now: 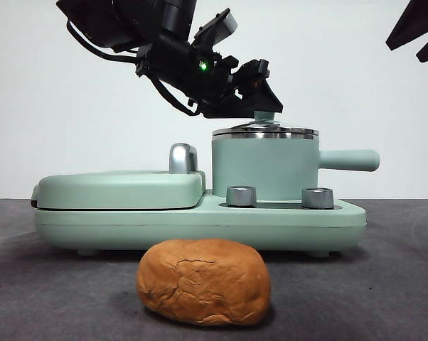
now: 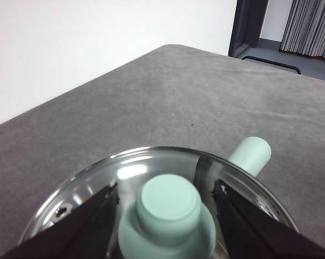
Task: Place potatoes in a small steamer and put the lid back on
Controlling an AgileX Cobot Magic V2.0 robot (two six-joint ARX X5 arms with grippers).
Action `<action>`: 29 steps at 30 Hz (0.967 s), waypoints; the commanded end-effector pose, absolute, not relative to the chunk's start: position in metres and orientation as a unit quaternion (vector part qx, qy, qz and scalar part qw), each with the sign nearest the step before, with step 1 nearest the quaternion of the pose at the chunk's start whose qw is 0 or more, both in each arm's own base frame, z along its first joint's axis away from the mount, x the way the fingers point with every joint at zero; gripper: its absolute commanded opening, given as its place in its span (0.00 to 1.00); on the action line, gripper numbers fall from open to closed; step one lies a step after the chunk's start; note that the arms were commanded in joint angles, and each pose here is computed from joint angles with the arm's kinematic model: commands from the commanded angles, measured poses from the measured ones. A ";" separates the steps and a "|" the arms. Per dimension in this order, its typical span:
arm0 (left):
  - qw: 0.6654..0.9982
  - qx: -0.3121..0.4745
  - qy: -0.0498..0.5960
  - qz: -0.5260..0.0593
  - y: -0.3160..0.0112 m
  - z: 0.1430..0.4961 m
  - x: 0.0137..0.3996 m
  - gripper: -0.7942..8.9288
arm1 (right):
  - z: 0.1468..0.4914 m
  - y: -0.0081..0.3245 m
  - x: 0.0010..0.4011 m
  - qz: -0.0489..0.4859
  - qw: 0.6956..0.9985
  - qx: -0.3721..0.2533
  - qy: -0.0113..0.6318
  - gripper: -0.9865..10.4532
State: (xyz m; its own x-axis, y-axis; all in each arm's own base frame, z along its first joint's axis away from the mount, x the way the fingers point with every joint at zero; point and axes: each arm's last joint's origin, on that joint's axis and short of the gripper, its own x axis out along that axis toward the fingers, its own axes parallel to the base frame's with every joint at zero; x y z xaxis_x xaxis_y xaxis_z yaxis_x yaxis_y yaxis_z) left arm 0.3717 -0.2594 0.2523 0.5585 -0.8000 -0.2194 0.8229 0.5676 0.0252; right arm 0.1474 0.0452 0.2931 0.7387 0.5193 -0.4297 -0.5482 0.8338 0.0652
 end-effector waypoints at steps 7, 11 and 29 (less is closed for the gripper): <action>0.879 0.066 0.091 -0.464 -0.267 0.244 0.378 0.28 | 0.299 0.046 0.148 0.287 0.934 -0.029 0.211 0.35; 0.879 0.066 0.091 -0.463 -0.267 0.244 0.378 0.11 | 0.299 0.046 0.148 0.287 0.934 -0.029 0.211 0.35; 0.877 0.117 0.031 -0.465 -0.260 0.274 0.370 0.09 | 0.299 0.046 0.148 0.287 0.934 -0.029 0.211 0.35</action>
State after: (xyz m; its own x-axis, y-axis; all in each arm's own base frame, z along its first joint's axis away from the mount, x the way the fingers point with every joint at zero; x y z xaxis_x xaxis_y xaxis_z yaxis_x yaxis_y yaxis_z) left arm 0.3714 -0.2592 0.2518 0.5556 -0.7981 -0.2332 0.8306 0.5454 0.1124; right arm 0.1474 0.0452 0.2931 0.7387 0.5193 -0.4297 -0.5482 0.8338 0.0652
